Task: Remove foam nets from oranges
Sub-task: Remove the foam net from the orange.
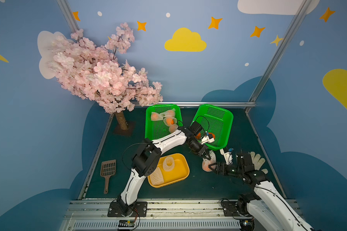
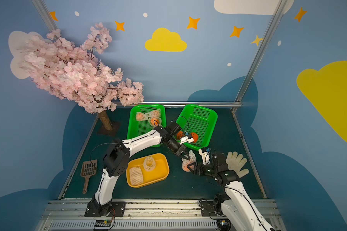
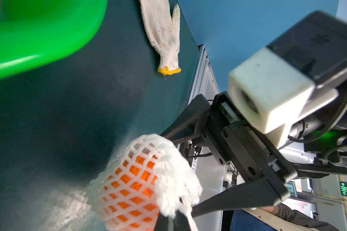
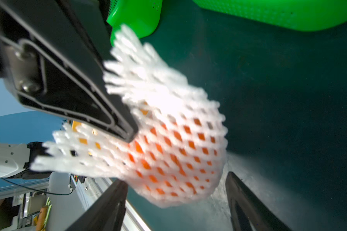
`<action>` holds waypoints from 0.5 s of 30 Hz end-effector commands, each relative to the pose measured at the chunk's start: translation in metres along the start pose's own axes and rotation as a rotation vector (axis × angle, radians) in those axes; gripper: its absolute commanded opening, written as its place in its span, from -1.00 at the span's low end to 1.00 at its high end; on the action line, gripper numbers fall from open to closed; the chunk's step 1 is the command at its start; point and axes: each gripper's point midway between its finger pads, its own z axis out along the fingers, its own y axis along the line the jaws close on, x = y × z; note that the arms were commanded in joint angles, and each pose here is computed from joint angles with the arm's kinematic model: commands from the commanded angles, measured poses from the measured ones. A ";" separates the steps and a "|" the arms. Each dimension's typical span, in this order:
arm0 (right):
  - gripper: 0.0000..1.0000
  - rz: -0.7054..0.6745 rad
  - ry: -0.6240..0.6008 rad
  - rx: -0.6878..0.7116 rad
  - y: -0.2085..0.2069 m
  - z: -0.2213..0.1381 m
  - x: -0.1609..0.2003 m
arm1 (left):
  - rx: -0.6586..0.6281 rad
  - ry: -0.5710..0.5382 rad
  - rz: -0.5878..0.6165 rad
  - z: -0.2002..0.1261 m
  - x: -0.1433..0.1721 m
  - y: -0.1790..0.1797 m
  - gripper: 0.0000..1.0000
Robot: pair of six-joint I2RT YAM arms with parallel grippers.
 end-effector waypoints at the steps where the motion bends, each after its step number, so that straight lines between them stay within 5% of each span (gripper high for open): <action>1: 0.53 -0.073 -0.062 0.008 0.004 0.003 -0.022 | 0.045 0.003 -0.041 0.000 -0.002 -0.006 -0.95; 9: 0.43 -0.108 -0.036 -0.006 0.007 0.016 -0.031 | 0.065 -0.003 -0.086 0.003 -0.001 -0.004 -0.95; 15: -0.32 -0.129 -0.072 -0.025 0.014 0.015 -0.043 | 0.084 -0.006 -0.134 0.007 0.001 0.001 -0.95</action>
